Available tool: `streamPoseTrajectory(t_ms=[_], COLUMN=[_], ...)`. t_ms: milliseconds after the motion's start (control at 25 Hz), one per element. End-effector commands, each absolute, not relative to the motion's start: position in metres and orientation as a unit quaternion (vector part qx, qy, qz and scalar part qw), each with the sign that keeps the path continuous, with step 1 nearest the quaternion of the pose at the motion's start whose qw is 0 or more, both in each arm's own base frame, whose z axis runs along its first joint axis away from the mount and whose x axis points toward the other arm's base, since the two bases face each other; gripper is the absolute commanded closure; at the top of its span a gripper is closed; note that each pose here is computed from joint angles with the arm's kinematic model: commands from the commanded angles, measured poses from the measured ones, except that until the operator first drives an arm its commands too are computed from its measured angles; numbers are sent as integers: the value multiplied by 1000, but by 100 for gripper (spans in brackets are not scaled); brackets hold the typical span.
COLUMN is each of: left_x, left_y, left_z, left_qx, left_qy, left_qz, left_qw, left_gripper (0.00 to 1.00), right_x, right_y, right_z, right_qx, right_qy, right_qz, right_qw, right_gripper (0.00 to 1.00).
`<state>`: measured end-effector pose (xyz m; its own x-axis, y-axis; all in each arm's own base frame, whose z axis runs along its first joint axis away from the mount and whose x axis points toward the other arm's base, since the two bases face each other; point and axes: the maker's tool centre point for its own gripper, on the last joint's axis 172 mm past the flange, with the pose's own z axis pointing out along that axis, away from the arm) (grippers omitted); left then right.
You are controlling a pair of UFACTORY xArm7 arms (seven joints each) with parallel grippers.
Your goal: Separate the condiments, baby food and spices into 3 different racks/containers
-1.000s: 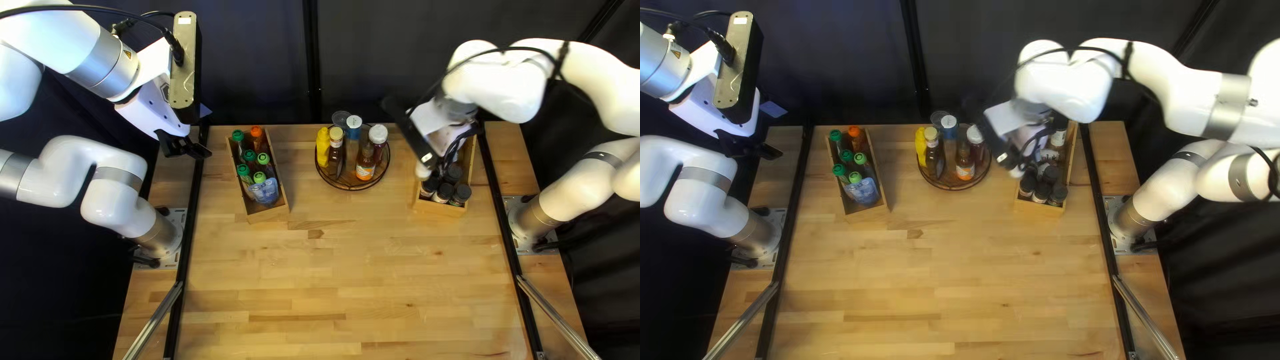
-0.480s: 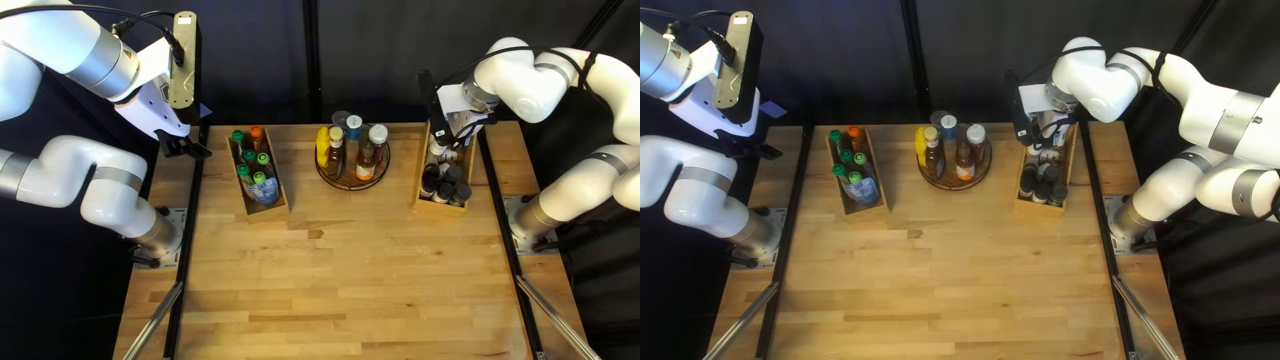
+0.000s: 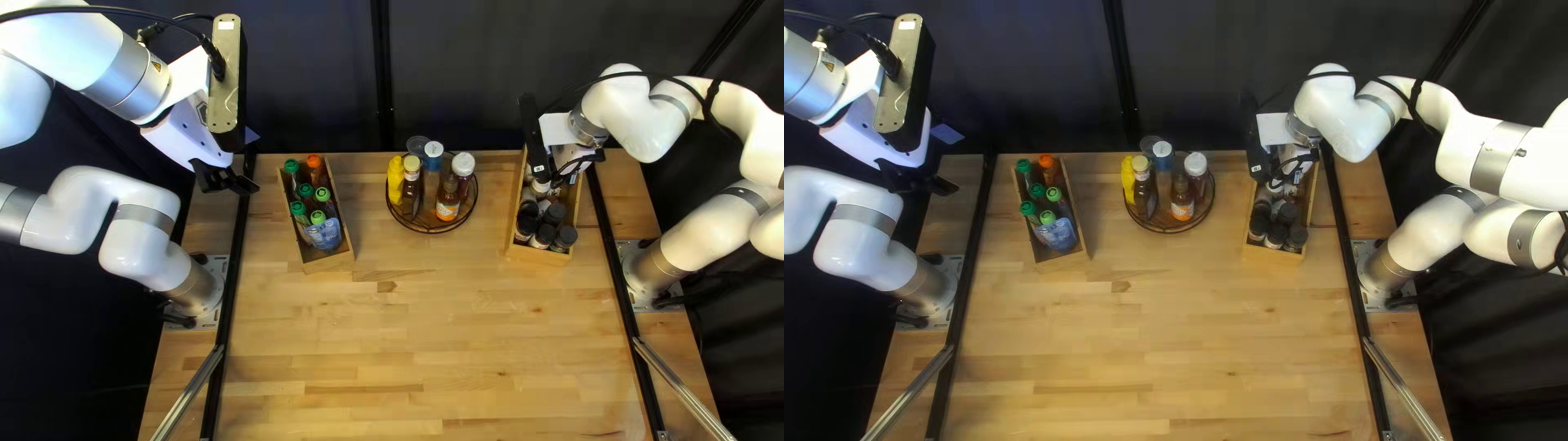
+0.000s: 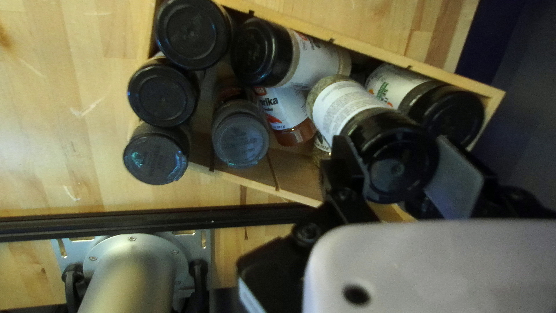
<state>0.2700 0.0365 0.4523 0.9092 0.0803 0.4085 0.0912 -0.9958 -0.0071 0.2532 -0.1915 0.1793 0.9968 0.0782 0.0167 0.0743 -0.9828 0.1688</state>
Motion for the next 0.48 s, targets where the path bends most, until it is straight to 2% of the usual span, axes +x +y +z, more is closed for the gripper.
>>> streamPoseTrajectory(t_ms=[40, 80, 160, 480], left_x=[270, 270, 270, 270], left_y=[36, 36, 36, 36], left_z=[452, 452, 452, 452], left_qx=[-977, -977, -977, -977], left_qy=[-44, -44, -44, -44], left_qz=[-209, -209, -209, -209], left_qw=[13, 13, 13, 13], left_gripper=[0, 0, 0, 0], right_x=[252, 252, 252, 257], right_y=[-190, -189, -186, -175], right_z=[172, 172, 173, 187], right_qx=[996, 996, 996, 996], right_qy=[37, 37, 39, 48], right_qz=[12, 12, 14, 27], right_qw=[78, 76, 74, 66], right_gripper=[16, 7, 1, 0])
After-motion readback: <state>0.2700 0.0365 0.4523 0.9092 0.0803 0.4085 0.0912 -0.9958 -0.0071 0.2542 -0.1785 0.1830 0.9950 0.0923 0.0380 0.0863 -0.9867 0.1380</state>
